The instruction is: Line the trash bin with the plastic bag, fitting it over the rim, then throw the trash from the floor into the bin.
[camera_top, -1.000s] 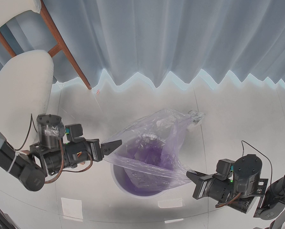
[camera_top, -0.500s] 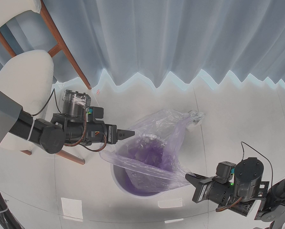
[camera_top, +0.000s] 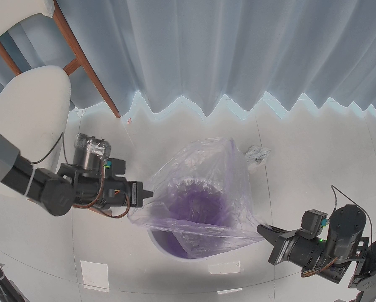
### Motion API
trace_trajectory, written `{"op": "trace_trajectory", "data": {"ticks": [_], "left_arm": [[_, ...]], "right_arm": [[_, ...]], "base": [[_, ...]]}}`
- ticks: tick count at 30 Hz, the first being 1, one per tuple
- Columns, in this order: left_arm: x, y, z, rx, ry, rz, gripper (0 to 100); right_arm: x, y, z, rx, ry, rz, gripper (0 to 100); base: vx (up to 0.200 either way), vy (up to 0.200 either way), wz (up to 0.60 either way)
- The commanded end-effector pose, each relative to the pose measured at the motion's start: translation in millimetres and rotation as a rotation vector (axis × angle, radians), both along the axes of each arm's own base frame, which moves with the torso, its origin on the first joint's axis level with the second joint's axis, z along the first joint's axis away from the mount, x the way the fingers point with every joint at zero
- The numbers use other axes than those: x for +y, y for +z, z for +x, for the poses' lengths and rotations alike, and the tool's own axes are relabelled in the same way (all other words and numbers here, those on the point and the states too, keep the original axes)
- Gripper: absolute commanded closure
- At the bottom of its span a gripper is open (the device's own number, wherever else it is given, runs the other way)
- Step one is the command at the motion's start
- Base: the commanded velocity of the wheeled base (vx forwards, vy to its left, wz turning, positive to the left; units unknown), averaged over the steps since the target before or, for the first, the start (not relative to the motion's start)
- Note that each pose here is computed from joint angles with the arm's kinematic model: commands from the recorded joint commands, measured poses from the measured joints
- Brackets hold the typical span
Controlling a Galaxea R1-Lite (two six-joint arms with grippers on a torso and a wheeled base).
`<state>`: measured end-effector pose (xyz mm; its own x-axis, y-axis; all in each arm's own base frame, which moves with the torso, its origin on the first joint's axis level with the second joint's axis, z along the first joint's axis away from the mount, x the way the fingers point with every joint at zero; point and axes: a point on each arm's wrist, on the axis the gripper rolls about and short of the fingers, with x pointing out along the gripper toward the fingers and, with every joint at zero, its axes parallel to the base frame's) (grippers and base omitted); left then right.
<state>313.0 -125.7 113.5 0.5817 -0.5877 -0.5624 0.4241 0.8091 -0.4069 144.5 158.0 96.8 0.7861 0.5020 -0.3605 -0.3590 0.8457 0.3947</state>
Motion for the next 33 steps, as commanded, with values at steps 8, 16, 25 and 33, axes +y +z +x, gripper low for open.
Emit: {"op": "trace_trajectory", "data": {"ticks": [8,16,25,33], "left_arm": [[42,19,-116,0.088,0.075,-0.105,100],[34,14,-119,0.120,0.068,-0.100,100],[33,18,-131,0.074,0.083,-0.062,100],[21,11,-138,0.085,0.047,-0.027,100]], "right_arm": [[-19,8,28,-0.010,-0.089,0.063,100],[-12,15,52,-0.028,-0.077,0.186,100],[-4,-9,58,0.050,0.019,0.128,100],[12,-25,64,0.025,0.048,0.153,100]], "base": [[0.000,0.000,0.00],[0.000,0.000,0.00],[0.000,0.000,0.00],[0.000,0.000,0.00]]}}
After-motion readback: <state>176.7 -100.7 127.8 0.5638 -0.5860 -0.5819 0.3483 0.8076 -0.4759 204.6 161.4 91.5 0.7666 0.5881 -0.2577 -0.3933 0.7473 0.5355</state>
